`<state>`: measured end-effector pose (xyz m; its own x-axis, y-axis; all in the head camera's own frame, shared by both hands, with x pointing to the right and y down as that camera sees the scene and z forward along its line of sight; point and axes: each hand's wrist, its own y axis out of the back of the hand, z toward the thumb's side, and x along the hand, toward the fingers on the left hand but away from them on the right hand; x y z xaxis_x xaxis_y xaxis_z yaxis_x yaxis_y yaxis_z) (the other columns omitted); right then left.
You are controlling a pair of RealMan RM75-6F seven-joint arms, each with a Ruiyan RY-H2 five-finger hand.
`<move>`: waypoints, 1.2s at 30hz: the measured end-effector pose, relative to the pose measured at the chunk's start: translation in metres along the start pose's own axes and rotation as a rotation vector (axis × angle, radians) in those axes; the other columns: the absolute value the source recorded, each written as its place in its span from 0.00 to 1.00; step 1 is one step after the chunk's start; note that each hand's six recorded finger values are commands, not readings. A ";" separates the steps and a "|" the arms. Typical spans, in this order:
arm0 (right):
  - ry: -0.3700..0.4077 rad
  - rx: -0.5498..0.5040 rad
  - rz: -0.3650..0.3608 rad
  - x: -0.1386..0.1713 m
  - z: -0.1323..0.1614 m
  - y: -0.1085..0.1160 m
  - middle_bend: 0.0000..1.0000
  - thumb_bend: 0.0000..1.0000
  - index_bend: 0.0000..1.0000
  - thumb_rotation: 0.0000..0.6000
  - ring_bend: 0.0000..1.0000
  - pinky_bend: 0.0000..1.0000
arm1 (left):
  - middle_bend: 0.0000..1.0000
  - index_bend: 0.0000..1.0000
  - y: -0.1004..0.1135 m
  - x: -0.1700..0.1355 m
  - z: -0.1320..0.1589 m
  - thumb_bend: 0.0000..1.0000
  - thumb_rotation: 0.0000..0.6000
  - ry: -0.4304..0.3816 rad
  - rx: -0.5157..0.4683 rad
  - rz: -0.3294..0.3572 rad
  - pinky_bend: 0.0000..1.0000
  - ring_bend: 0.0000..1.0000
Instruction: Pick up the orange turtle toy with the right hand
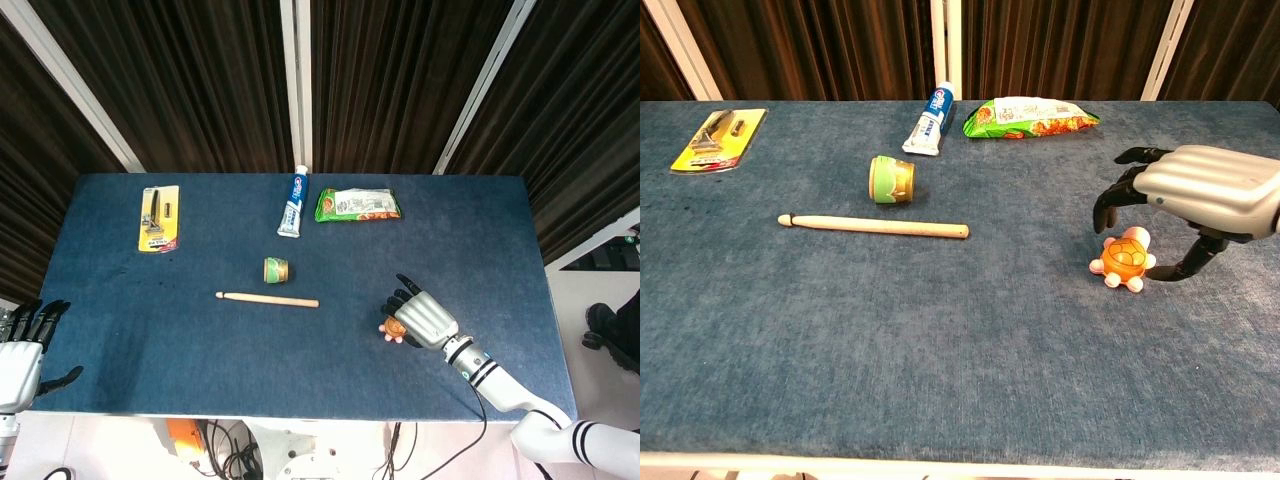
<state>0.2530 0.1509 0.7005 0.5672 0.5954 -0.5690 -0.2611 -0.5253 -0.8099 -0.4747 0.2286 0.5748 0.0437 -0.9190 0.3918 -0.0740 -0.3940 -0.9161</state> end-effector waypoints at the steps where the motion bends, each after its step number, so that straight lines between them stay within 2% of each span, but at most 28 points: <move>1: 0.003 0.002 0.002 -0.001 0.001 -0.001 0.32 0.15 0.35 1.00 0.25 0.00 | 0.08 0.11 0.000 0.000 0.000 0.12 1.00 0.000 0.000 0.000 0.01 0.00; 8: 0.002 0.011 0.017 -0.005 0.004 -0.005 0.33 0.16 0.37 1.00 0.25 0.01 | 0.08 0.11 -0.002 -0.001 -0.002 0.12 1.00 -0.002 -0.006 -0.006 0.01 0.00; 13: -0.004 0.008 0.025 -0.006 0.004 -0.007 0.39 0.17 0.42 1.00 0.30 0.06 | 0.08 0.11 -0.003 -0.002 -0.003 0.12 1.00 -0.001 -0.009 -0.009 0.01 0.00; 18: -0.006 0.005 0.017 -0.010 0.006 -0.008 0.53 0.27 0.60 1.00 0.50 0.22 | 0.08 0.11 -0.003 -0.002 -0.004 0.12 1.00 0.002 -0.010 -0.008 0.01 0.00; 24: -0.010 0.010 -0.011 -0.013 0.009 -0.011 0.75 0.42 0.88 1.00 0.74 0.42 | 0.08 0.11 -0.003 -0.001 -0.006 0.12 1.00 0.004 -0.011 -0.010 0.01 0.00; 27: -0.017 0.014 -0.036 -0.013 0.008 -0.011 0.83 0.49 0.99 1.00 0.83 0.47 | 0.08 0.11 -0.003 -0.001 -0.006 0.12 1.00 0.004 -0.012 -0.009 0.01 0.00; 34: -0.064 0.020 -0.067 -0.011 -0.004 -0.011 0.87 0.52 1.00 1.00 0.86 0.48 | 0.08 0.11 -0.004 -0.001 -0.006 0.12 1.00 0.003 -0.011 -0.011 0.01 0.00; 36: -0.088 0.018 -0.079 -0.010 -0.011 -0.010 0.84 0.45 0.98 1.00 0.84 0.41 | 0.08 0.11 -0.004 -0.001 -0.006 0.12 1.00 0.002 -0.011 -0.012 0.01 0.00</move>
<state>0.2582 0.1437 0.7157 0.5162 0.6857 -0.5132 -0.2331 -0.4642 -0.8545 -0.4800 0.2312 0.5786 0.0422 -0.9144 0.4027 -0.0844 -0.4049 -0.9105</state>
